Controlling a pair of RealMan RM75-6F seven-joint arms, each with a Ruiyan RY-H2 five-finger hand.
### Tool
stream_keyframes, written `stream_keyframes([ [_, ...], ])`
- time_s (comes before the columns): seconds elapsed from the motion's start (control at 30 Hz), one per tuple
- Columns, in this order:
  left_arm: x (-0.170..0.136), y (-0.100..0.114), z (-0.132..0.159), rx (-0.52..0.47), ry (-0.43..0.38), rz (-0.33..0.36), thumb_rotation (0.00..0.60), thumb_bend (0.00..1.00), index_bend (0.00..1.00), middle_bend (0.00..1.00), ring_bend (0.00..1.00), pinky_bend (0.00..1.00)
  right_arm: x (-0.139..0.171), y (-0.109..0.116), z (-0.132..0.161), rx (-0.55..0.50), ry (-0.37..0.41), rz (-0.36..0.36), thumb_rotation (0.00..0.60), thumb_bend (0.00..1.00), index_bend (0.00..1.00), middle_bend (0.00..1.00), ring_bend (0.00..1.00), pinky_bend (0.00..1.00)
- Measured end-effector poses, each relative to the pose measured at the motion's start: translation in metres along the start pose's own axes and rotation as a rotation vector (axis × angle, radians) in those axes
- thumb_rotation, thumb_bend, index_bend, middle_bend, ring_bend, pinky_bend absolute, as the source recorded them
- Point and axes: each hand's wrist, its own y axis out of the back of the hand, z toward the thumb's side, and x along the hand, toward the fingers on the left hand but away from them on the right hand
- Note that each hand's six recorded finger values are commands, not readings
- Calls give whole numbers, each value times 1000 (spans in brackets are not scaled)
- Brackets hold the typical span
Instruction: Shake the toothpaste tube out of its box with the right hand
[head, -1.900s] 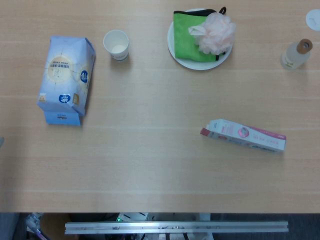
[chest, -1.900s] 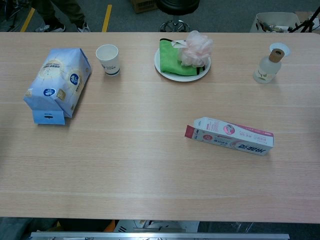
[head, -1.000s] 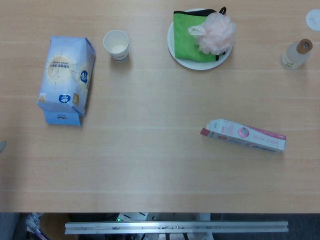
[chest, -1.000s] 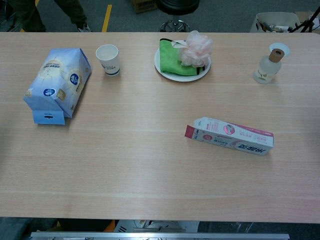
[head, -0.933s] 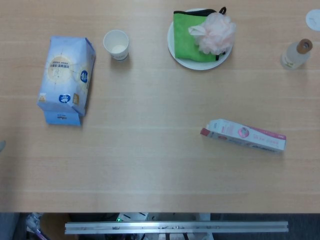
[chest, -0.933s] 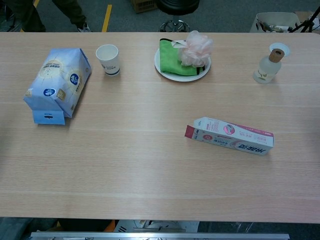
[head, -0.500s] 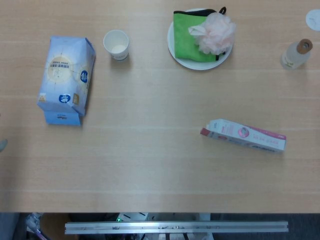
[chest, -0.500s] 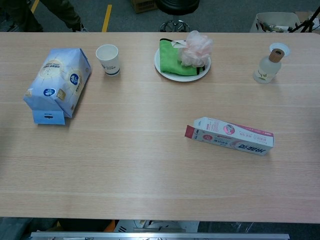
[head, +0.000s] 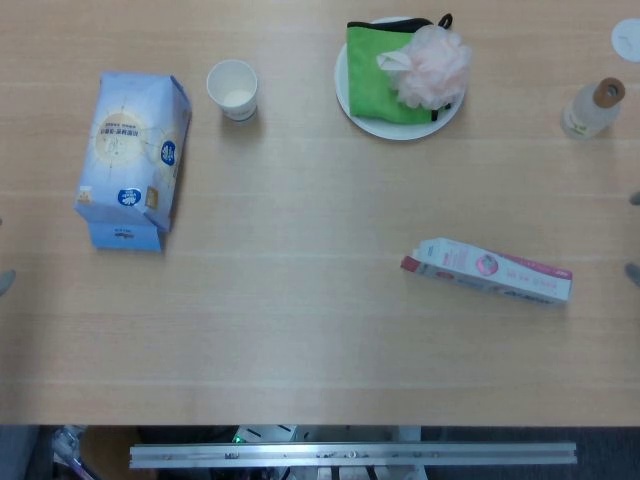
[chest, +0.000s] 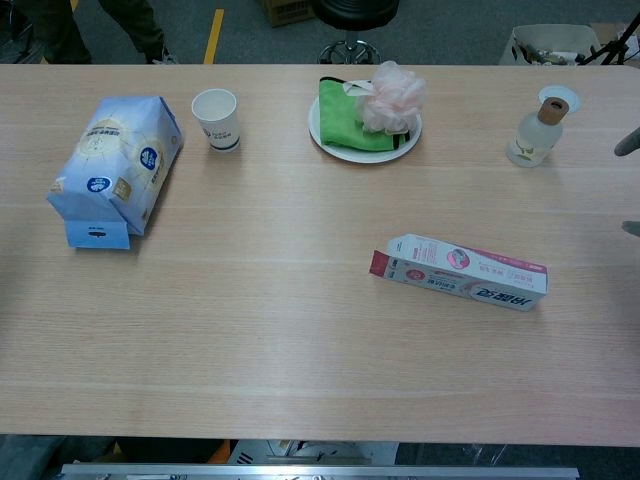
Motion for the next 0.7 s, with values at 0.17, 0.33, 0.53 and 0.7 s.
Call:
stream_keyframes([
  [0.17,-2,0,-5,-15,2,1,600,116,399,373,373,527,1,-20,17,38,-36,126,600,0,232,253,192,327],
  [0.33,-3,0,-10,-29,6,3,600,116,399,373,373,527,0,-45,40,6,-68,223,600,0,226,251,190,327],
  [0.53,-5,-3,-16,-37,12,-7,600,116,399,374,372,527,-11,-69,71,-58,-67,241,600,0,226,250,190,325],
  [0.7,-7,-3,-19,-42,18,-9,600,116,399,373,373,527,-25,-85,87,-56,-50,248,600,0,226,251,190,318],
])
